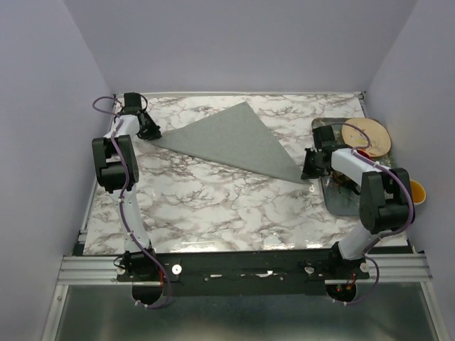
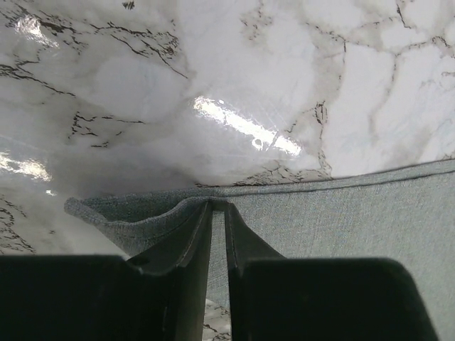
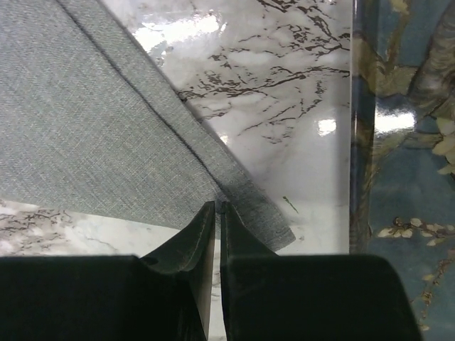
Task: Fold the napkin, place the utensils inside, and roll it up
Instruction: Fold the napkin, then grab a utensil with the left arm
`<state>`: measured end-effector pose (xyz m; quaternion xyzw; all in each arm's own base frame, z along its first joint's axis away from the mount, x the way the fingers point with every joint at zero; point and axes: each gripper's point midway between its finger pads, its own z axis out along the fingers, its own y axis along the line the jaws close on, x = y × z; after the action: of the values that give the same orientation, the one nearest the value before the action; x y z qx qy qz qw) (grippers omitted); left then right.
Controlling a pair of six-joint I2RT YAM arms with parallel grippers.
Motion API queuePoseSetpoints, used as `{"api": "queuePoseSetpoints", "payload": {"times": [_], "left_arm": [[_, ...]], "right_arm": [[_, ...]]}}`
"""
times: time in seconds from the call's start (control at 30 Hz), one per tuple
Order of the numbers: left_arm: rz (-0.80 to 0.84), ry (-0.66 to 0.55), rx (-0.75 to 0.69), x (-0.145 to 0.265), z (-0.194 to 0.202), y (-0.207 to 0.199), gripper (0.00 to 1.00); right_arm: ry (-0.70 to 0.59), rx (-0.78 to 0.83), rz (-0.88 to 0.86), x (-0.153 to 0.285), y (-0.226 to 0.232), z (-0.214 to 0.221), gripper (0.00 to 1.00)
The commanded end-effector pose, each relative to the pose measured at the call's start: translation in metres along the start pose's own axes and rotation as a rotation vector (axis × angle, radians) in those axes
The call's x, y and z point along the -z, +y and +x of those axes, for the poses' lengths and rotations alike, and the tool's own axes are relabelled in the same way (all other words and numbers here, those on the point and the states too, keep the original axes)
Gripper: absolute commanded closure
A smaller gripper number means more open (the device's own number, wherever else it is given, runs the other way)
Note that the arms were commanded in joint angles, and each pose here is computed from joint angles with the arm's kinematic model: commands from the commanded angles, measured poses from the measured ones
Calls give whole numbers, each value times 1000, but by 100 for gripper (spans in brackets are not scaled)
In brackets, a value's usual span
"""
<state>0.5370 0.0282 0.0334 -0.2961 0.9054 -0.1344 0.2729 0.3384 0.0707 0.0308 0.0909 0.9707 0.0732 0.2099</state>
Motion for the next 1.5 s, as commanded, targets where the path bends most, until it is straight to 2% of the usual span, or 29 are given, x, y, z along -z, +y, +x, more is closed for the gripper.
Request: {"api": "queuePoseSetpoints", "payload": {"times": [0.0, 0.17, 0.27, 0.6, 0.83, 0.93, 1.03, 1.1, 1.17, 1.2, 1.23, 1.27, 1.3, 1.33, 1.47], "left_arm": [[-25, -3, -29, 13, -4, 8, 76], [9, -55, -50, 41, -24, -12, 70], [9, -58, -41, 51, -18, -11, 69], [-65, -39, -51, 44, -2, 14, 72], [-153, -15, 5, 33, 3, 53, 72], [-155, -21, -14, 26, -3, 52, 72], [-125, -26, -10, 36, -5, 44, 72], [-112, -52, -6, 66, 0, 37, 71], [-147, -112, -1, 107, 5, 41, 63], [-196, -120, 11, 122, 10, 50, 59], [-268, -161, 20, 136, 11, 63, 52], [-292, -183, 39, 157, 21, 72, 50], [-312, -190, 68, 166, 30, 81, 48], [-333, -205, 120, 173, 37, 88, 47], [-428, -218, 254, 198, 94, 136, 46]], "right_arm": [[2, -29, 79, -10, -19, 4, 85], [-31, -21, 101, -3, -22, -6, 85], [-43, -15, 43, 3, -10, -11, 85], [-31, 9, -64, 9, 14, -6, 85], [-40, 9, 13, 6, -1, -4, 85], [-39, 37, -3, 6, 2, -6, 85], [-64, 87, -47, 17, 23, -6, 84], [-106, 144, -74, 31, 43, -8, 84], [-101, 228, -111, 42, 73, 7, 79], [-107, 253, -136, 48, 85, 12, 74], [-113, 298, -190, 58, 107, 22, 65], [-112, 323, -225, 63, 119, 28, 62], [-110, 344, -255, 67, 129, 33, 60], [-118, 396, -316, 77, 150, 45, 52], [-99, 497, -417, 87, 181, 73, 41]]}}
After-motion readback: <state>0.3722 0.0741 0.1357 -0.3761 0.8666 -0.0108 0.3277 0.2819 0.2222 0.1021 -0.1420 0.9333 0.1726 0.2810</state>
